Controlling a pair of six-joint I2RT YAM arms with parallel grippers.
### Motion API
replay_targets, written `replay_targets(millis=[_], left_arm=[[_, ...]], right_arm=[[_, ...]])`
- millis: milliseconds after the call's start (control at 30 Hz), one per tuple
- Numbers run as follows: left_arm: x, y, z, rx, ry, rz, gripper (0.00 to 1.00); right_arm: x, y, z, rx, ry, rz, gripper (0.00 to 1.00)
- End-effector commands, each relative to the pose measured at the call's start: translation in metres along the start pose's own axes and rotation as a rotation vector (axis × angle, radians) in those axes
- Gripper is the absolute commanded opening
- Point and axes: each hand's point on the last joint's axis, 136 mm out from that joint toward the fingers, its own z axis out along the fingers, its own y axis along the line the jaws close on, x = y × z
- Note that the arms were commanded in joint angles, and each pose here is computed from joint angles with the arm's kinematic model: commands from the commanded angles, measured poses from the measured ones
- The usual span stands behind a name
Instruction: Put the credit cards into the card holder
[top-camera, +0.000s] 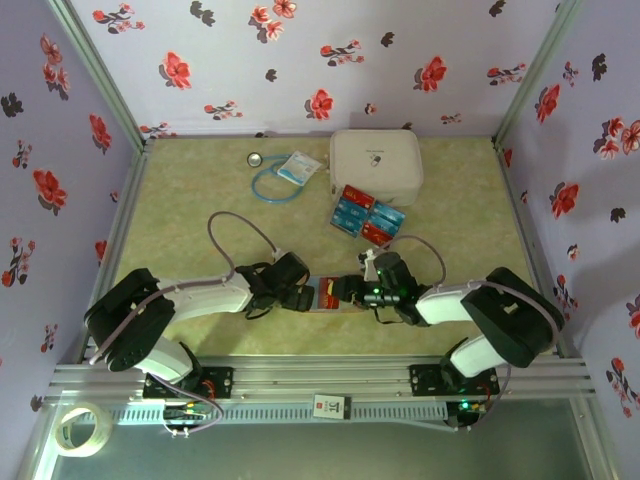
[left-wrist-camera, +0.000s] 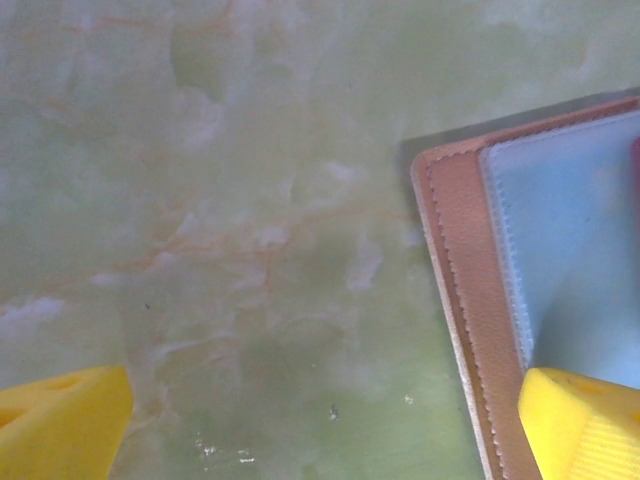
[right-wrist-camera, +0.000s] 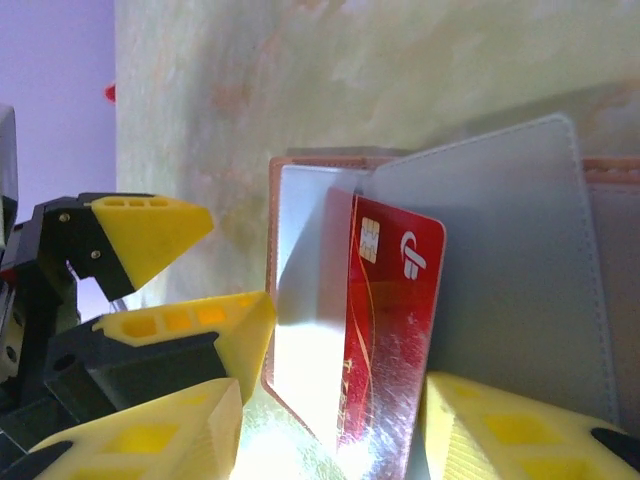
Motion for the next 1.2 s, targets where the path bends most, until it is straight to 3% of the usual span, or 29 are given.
replay_targets(millis=[0,433,800,1167], left_arm=[[0.001,0.010,-0.004,-0.026,-0.011,-0.020,1.00],[-0.005,0.018,-0.006,-0.029,-0.021,-0.050,1.00],[-0.004,0.022,0.001,-0.055,0.004,-0.049,1.00],[-0.002,0.033,0.005,-0.121,0.032,-0.031,1.00]], right_arm=[[0.003,-0.022,-0.005,0.143,0.023,-0.001,0.52],[-0.016,-0.005,-0.029,0.259,-0.002,-0.097,0.51],[-0.023,-0.026,-0.037,0.502,0.040,-0.194,0.10],[-0.022,-0.025,-0.015,0.542,0.086,-0.235,0.05]])
